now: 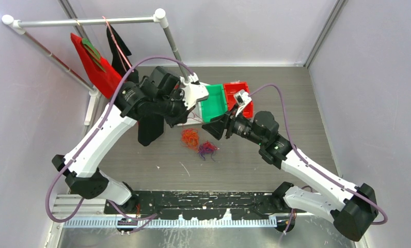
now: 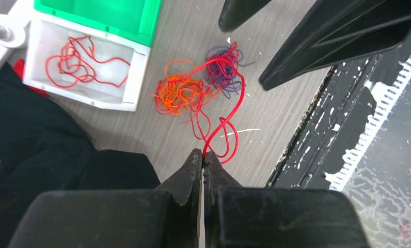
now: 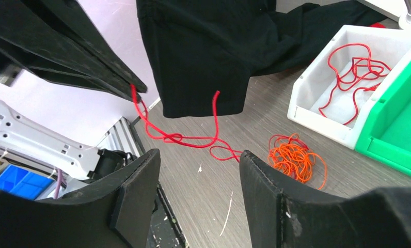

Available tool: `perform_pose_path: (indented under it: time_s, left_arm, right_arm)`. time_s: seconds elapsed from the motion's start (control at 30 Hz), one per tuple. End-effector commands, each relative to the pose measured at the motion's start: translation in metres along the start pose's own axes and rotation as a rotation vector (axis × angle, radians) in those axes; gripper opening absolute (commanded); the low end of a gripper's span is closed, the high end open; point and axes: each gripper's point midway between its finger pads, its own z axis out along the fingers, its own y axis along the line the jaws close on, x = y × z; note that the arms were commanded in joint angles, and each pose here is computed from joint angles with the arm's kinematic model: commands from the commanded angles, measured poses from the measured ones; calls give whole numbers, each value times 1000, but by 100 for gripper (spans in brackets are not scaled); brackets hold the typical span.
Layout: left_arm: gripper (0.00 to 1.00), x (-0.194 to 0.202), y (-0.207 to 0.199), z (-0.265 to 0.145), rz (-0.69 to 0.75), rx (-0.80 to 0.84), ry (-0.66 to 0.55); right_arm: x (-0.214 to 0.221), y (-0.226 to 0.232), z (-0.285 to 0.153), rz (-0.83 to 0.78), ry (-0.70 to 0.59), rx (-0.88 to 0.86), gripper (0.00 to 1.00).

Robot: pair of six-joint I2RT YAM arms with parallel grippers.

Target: Untangle the cables

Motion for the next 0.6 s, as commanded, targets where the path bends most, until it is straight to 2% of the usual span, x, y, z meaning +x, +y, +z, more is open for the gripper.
perform_pose_path:
  time_s: [0.0,0.3,0.57]
  left_arm:
    - [0,-22,11,-29,52,-60,-64]
    - [0,-70,24,-83,153,-166,-236]
    - [0,-97,11,-124,245,-176,-446]
  right_arm:
    - [-38,23,14,-93,-123,-96,63]
    - [-27,11,47,-151,-141,-71,65]
    - [-20,-17,74,-203,-158,34,66]
